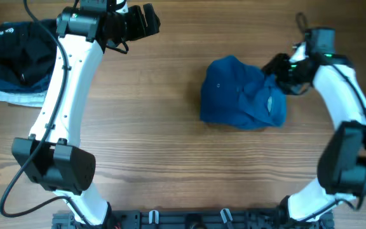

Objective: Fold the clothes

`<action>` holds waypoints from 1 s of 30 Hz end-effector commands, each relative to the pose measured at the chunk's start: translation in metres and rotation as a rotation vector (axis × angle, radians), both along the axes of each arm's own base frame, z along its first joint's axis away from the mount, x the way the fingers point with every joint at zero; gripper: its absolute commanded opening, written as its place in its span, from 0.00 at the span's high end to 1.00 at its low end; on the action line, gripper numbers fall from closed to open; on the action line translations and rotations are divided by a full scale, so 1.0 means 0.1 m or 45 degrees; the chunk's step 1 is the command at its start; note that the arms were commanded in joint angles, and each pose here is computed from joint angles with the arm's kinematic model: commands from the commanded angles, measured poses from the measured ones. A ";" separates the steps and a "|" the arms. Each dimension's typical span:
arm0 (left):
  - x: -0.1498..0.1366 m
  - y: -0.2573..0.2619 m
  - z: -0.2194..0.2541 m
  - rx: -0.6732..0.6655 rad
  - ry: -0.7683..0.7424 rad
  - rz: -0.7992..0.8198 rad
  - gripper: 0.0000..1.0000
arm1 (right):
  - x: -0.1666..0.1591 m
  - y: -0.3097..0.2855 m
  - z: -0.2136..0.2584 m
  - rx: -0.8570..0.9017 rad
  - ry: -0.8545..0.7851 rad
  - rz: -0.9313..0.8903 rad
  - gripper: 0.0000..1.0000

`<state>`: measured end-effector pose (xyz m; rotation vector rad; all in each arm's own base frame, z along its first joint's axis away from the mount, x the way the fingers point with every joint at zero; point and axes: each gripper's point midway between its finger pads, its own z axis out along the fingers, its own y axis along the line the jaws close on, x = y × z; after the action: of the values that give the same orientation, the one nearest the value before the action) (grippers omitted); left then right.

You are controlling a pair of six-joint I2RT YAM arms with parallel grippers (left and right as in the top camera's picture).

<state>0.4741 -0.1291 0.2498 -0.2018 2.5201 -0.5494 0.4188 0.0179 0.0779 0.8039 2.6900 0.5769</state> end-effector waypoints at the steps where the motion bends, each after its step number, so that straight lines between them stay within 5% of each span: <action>1: 0.01 -0.02 -0.07 0.018 0.010 -0.014 0.00 | 0.09 0.19 -0.22 0.026 0.049 -0.009 0.43; 4: 0.01 -0.01 -0.07 0.019 0.014 -0.014 0.00 | 0.15 0.19 -0.32 0.027 0.047 -0.018 0.53; 9: 0.01 -0.01 -0.07 0.021 0.013 -0.012 0.00 | 0.34 0.16 -0.24 0.005 -0.067 -0.020 0.96; 15: 0.02 0.02 -0.08 0.037 0.011 0.000 0.00 | 0.57 -0.25 0.03 -0.024 -0.201 -0.094 0.96; 20: 0.02 0.02 -0.08 0.037 0.010 0.001 0.00 | 0.26 -0.78 -0.15 -0.105 -0.033 -0.234 0.96; 21: 0.02 0.02 -0.08 0.037 0.011 0.000 0.00 | 0.24 -0.77 -0.16 -0.118 -0.028 -0.197 0.76; 22: 0.01 0.02 -0.08 0.038 0.015 0.001 0.00 | 0.20 -0.76 -0.18 -0.135 -0.015 -0.150 0.25; 23: 0.00 0.02 -0.09 0.039 0.019 0.000 0.00 | 0.15 -0.75 -0.19 -0.134 0.008 -0.144 0.00; 30: -0.04 0.02 -0.11 0.042 0.043 -0.002 0.00 | -0.28 -1.10 0.22 -0.034 0.028 -0.182 0.00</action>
<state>0.4712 -0.1267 0.2463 -0.2110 2.5386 -0.5315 0.3916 -0.0751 0.0516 1.0850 2.7251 0.4554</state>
